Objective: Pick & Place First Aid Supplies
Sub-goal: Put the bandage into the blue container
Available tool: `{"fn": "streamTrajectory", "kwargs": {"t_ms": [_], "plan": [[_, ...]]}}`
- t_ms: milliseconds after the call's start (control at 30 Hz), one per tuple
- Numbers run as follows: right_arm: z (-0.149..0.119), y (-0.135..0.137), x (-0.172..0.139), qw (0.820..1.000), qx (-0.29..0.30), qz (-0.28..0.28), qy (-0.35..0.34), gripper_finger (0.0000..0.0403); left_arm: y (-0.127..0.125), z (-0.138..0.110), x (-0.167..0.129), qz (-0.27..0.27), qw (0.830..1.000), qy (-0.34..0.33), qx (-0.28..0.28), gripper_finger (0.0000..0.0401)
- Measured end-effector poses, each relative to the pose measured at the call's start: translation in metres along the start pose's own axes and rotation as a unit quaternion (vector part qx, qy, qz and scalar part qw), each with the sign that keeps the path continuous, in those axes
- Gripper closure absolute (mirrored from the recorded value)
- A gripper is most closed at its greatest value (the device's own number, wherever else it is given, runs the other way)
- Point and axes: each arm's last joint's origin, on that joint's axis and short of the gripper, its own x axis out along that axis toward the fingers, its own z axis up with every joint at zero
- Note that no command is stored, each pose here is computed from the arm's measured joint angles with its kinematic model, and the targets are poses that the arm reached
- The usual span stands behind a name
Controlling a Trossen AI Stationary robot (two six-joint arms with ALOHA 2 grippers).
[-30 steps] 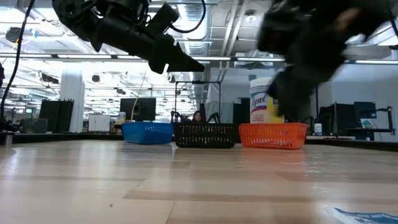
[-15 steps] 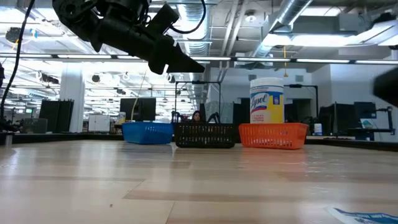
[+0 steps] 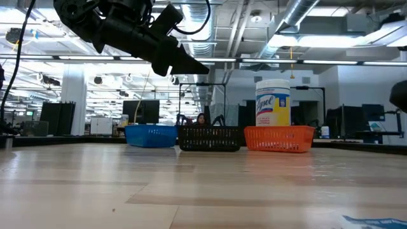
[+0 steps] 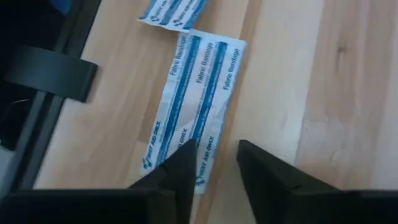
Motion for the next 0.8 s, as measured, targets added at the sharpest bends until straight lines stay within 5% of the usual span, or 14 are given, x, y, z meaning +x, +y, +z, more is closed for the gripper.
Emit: {"fn": "streamTrajectory", "kwargs": {"t_ms": [267, 700, 800], "plan": [[0.001, 0.003, 0.000, 0.999, -0.036, -0.028, -0.026, 0.0396, 0.000, 0.000, 0.000, 0.000, 1.000, 0.000, 0.000, 0.0293], [0.036, -0.040, -0.033, 0.993, 0.007, -0.078, -0.086, 0.0401, 0.000, 0.000, 0.000, 0.000, 1.000, -0.001, 0.000, 0.0293], [0.044, -0.057, -0.050, 0.981, -0.013, -0.156, -0.112, 0.0400, -0.001, 0.001, 0.000, -0.002, 1.000, -0.003, -0.007, 0.0293]]}}
